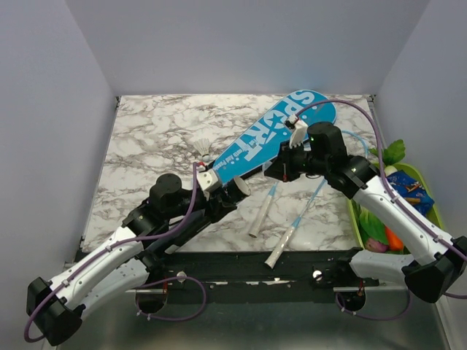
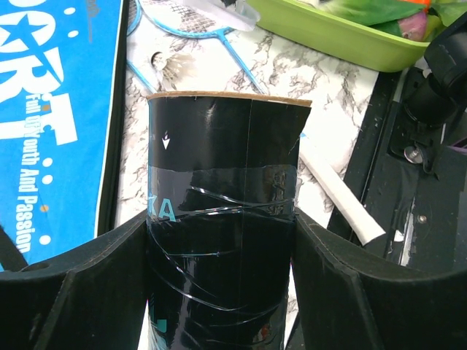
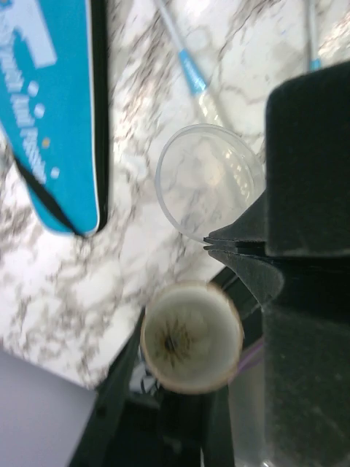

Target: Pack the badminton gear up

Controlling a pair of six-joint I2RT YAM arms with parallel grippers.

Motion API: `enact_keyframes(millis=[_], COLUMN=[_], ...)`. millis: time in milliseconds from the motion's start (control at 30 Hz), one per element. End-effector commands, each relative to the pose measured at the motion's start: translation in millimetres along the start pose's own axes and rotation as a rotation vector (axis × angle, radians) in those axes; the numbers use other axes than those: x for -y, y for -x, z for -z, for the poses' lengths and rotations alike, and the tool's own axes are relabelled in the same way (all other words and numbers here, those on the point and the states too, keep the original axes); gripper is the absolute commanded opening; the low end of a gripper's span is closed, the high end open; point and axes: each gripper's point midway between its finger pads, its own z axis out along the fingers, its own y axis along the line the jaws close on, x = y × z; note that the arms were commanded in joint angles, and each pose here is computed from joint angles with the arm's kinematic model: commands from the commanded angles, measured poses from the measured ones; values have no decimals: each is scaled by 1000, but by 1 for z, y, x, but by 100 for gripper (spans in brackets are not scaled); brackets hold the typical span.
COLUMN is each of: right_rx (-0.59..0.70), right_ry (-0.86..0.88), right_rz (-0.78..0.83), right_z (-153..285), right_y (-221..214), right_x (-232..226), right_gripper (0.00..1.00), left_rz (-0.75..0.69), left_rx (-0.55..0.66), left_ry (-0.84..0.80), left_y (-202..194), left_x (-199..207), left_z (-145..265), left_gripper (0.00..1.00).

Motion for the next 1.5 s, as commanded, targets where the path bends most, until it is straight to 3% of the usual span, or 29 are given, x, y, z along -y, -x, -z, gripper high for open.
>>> enact_keyframes(millis=[0,400,700,833,933,1033,1200,1333,1467], right_rx=[-43,-167,-230,-238,-233,-203,-106,20,131], right_ry=[-261,-582,-717,-738,-727,-709,-745,-790,-868], right_rz=[-41,-187,-298,-317,-313,-311,-329,-442,-550], right_z=[1,-28,-46,-51,-54,-51,-37,-30,-25], right_y=[-25,-106,-148,-154,-147,-132,-103,-83,-73], right_x=[61,149,184,190,188,180,174,175,186], right_gripper=[0,0,1,18,44,58,70,79,79], left_rz=[-21,35,31,39,39,39,45,50,54], left_rx=[24,24,49,45,48,48,43,48,53], left_ry=[50,142,79,65,68,68,60,58,58], left_y=[10,21,25,26,26,26,25,27,28], left_x=[-6,-19,-7,-4,-4,-4,-3,-3,-2], left_z=[5,10,11,10,10,10,9,10,11], left_gripper=[0,0,0,0,0,0,0,0,0])
